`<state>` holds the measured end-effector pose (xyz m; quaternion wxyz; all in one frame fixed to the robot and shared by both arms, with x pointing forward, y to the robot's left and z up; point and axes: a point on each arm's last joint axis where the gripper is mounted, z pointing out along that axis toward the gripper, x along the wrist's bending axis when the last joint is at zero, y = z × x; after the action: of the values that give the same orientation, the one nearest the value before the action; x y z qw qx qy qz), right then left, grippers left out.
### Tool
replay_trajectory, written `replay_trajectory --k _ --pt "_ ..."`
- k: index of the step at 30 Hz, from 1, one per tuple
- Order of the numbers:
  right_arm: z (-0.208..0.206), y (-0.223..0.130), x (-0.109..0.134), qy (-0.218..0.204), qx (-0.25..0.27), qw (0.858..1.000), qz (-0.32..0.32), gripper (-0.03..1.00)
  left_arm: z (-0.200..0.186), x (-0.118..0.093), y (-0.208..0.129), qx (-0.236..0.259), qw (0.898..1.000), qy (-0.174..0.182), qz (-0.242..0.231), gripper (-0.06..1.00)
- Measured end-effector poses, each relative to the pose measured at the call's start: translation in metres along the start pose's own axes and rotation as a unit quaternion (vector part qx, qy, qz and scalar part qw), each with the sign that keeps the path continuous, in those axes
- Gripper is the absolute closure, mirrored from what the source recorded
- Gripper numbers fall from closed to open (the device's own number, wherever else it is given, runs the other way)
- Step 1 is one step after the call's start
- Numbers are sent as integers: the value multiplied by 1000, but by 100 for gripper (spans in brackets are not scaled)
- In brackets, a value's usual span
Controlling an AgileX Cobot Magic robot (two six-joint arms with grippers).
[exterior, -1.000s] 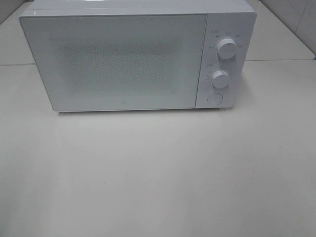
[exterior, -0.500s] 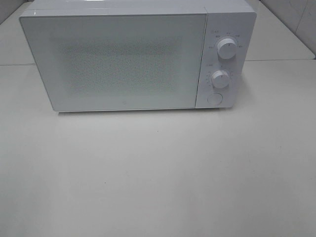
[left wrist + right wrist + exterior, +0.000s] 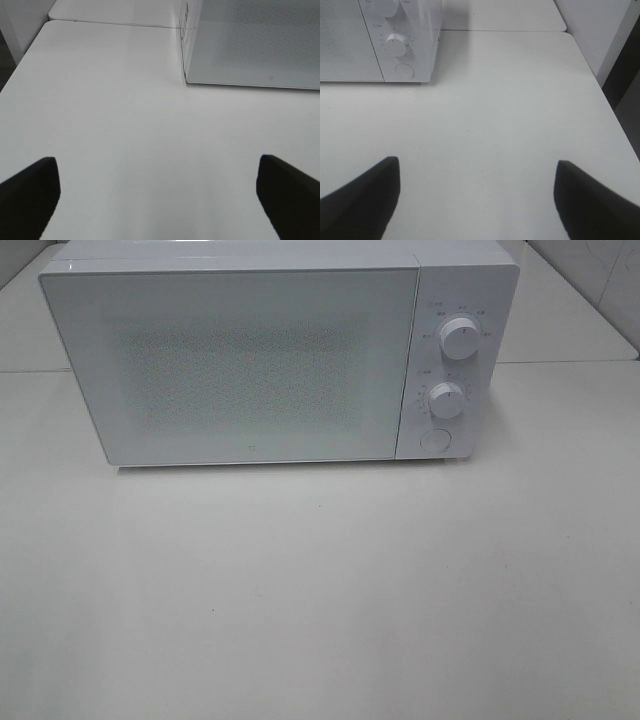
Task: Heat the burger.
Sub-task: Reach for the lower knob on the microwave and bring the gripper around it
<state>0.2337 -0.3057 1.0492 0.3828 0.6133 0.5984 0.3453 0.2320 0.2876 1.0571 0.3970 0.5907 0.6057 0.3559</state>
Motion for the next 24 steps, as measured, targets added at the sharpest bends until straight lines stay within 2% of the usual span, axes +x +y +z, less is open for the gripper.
replay_trajectory --k 24 --pt "0 0 0 0 0 1000 0 20 0 0 0 0 1000 0 0 -4"
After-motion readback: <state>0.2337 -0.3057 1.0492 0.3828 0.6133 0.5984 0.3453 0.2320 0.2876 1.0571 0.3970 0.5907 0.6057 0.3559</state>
